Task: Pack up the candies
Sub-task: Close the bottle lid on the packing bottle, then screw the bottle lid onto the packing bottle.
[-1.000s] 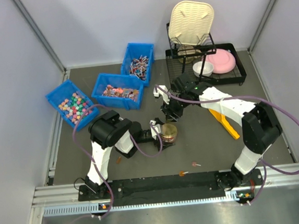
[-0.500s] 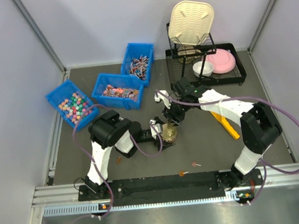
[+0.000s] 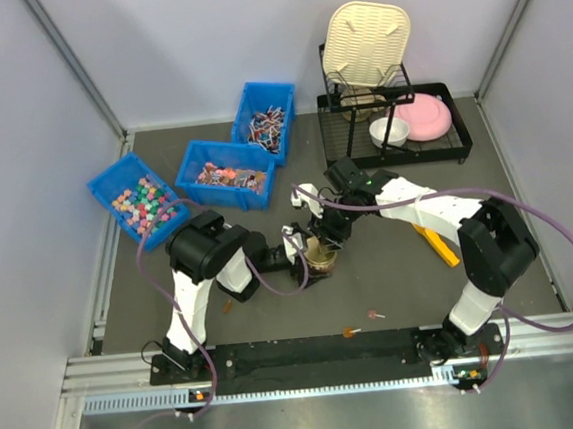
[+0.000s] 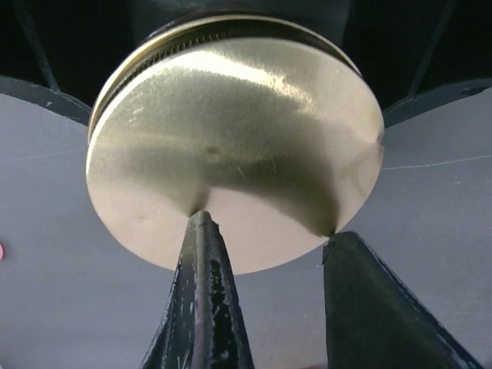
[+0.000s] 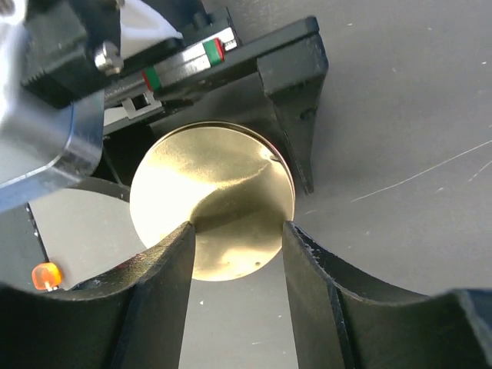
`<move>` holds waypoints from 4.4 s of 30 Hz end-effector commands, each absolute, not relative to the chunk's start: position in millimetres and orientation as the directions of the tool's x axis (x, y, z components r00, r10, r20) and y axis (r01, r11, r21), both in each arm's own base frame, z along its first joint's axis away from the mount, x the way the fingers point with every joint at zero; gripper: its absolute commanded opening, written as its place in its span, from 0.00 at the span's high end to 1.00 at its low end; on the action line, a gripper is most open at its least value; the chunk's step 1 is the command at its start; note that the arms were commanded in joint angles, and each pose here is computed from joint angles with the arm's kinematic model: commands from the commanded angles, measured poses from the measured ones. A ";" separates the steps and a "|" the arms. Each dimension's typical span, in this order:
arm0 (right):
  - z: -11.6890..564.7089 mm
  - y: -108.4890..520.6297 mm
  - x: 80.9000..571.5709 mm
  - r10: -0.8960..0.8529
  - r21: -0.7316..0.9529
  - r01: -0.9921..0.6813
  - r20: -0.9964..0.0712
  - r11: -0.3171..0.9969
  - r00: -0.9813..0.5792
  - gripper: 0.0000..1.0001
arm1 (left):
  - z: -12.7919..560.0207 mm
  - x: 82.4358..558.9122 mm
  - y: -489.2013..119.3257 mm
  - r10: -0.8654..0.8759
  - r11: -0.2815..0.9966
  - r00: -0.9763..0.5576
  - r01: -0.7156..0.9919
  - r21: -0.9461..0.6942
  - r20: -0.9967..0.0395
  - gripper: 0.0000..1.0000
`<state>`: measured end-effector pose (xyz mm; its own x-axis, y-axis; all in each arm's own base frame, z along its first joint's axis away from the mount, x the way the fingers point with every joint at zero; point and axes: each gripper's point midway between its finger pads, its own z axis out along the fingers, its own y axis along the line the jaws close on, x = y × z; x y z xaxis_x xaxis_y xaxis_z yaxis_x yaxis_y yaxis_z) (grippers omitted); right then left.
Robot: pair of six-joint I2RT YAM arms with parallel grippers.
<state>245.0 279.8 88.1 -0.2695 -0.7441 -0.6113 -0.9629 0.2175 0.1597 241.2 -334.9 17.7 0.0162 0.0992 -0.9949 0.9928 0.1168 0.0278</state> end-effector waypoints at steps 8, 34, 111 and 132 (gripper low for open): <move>75.4 281.9 231.3 -0.772 0.157 -0.970 -0.587 0.186 -0.243 0.53 | 40.3 258.9 -317.9 0.047 0.216 0.153 0.963 0.160 -0.987 0.01; 84.0 283.8 243.7 -0.764 0.103 -0.973 -0.604 0.204 -0.224 0.53 | 38.4 251.1 -312.6 0.062 0.175 0.207 0.961 0.215 -0.976 0.21; 90.7 279.7 241.5 -0.744 0.190 -0.959 -0.604 0.212 -0.284 0.58 | 45.6 260.7 -311.2 0.027 0.173 0.158 0.972 0.160 -0.987 0.31; 88.8 256.5 211.0 -0.774 0.239 -0.949 -0.553 0.208 -0.309 0.84 | 45.1 262.4 -311.0 0.027 0.179 0.155 0.971 0.157 -0.988 0.31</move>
